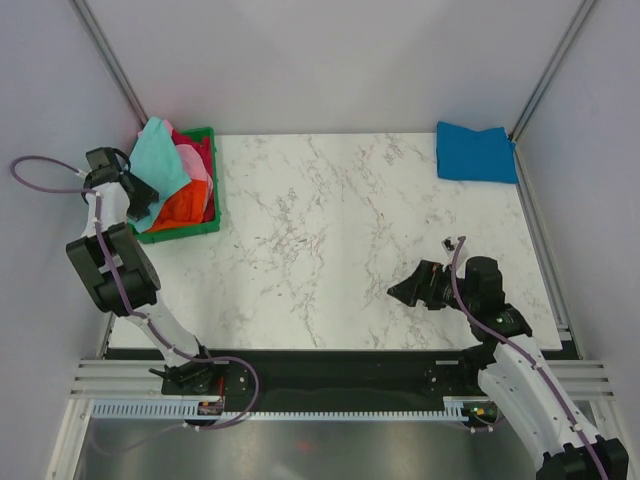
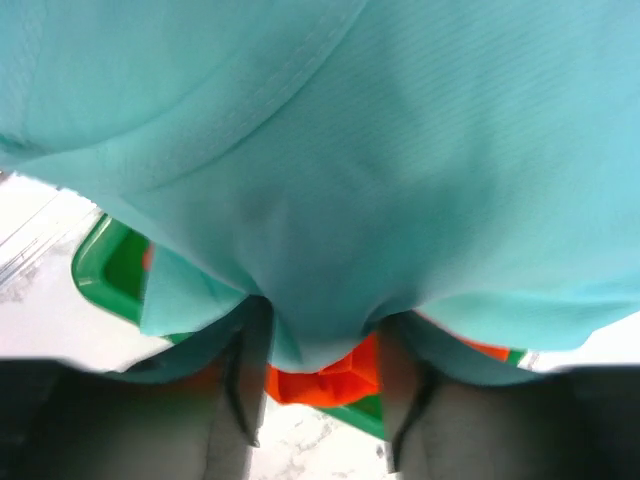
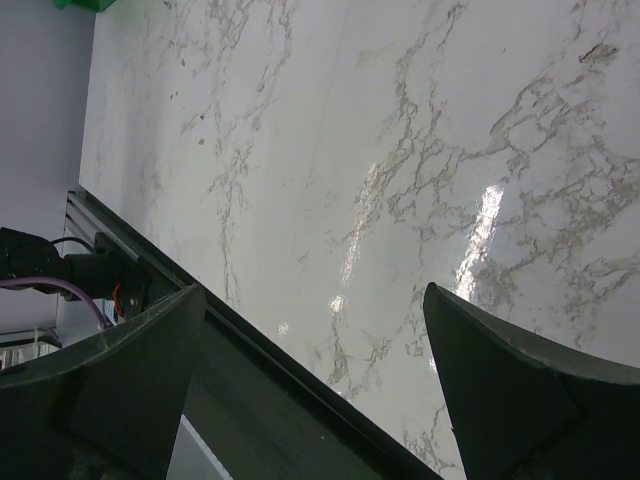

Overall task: Fold and stack the t-shirts
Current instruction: Grab the tshirt from the pile, then move the tshirt to the center of the board, then flatten the tshirt out

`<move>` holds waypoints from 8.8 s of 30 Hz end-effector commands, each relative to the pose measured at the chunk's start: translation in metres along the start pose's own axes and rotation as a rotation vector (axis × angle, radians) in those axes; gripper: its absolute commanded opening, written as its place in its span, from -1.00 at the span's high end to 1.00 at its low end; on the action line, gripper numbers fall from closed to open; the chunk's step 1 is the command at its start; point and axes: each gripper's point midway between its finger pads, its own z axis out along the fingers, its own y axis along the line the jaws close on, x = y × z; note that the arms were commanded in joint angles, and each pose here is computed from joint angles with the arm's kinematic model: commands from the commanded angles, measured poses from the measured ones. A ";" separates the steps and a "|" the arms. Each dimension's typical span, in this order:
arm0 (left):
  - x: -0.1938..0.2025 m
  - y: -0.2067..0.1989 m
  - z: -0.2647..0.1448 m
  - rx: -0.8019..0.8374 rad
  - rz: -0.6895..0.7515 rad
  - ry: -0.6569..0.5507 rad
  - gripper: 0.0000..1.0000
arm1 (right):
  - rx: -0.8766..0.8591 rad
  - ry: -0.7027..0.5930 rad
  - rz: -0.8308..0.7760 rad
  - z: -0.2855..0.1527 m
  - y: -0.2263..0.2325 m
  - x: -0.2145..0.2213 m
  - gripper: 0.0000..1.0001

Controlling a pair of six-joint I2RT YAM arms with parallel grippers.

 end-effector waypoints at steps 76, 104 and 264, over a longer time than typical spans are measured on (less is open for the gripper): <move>0.337 -0.058 -0.196 0.621 0.615 0.282 -0.65 | 0.654 0.228 -0.522 0.234 0.012 -0.119 -0.96; 0.285 -0.101 -0.208 0.585 0.579 0.098 -0.61 | 0.935 -0.276 -0.123 -0.052 -0.054 -0.135 -0.96; 0.229 -0.072 -0.173 0.432 0.751 0.146 0.96 | 0.595 0.095 -0.058 0.073 -0.059 -0.004 0.60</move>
